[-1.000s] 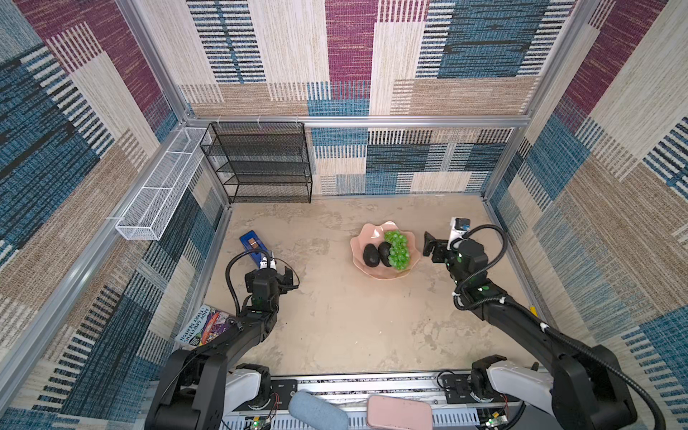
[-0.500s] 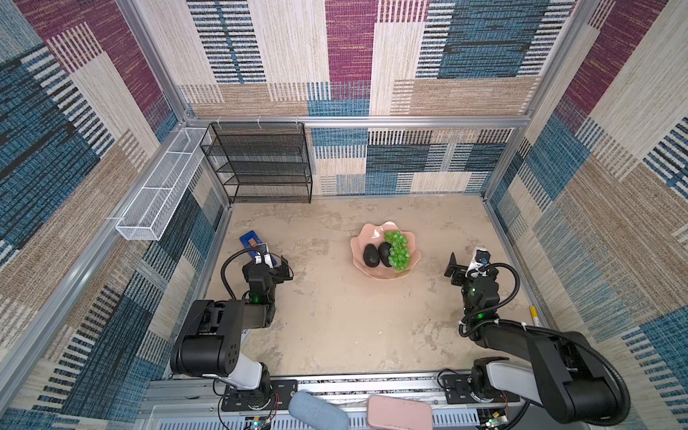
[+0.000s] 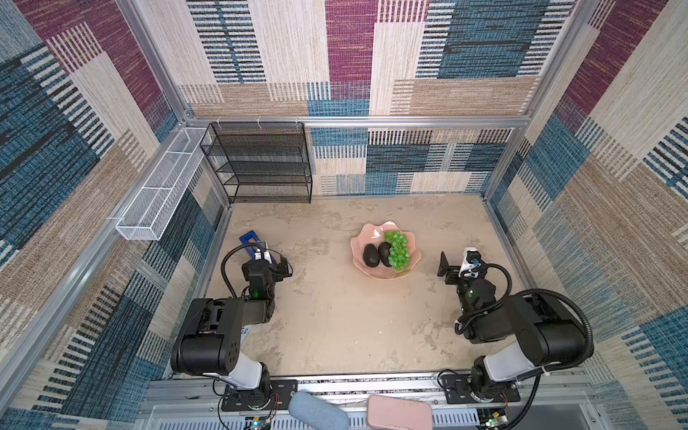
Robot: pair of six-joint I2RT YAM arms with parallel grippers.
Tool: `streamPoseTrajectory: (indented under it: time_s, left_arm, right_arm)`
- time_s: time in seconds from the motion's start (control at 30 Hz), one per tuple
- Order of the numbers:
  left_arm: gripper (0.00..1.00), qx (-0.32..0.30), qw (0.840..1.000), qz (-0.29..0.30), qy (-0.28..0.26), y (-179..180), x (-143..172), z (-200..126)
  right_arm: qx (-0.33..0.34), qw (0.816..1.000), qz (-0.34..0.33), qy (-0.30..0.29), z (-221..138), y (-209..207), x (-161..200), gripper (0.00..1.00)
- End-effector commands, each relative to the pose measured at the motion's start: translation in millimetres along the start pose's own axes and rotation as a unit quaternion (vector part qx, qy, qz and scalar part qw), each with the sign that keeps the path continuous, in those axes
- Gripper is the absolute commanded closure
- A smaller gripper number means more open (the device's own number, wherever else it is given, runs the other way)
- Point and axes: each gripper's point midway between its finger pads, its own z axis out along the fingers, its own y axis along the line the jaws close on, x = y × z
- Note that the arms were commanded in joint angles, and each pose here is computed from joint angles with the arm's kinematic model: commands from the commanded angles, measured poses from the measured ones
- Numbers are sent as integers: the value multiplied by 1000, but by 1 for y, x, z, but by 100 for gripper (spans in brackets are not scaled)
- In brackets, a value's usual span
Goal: Arrange fruit in a fruit bowl
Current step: Reset both arms
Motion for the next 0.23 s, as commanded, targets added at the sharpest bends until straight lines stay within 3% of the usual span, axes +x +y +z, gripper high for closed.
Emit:
streamPoseTrajectory:
  time_s: [0.0, 0.2]
  left_arm:
    - [1, -6, 1000, -5, -8, 2, -5, 1]
    - [1, 2, 1000, -12, -5, 3, -5, 2]
  right_arm:
    - [1, 1000, 2, -21, 1, 0, -11, 0]
    - [9, 1000, 5, -20, 2, -3, -11, 0]
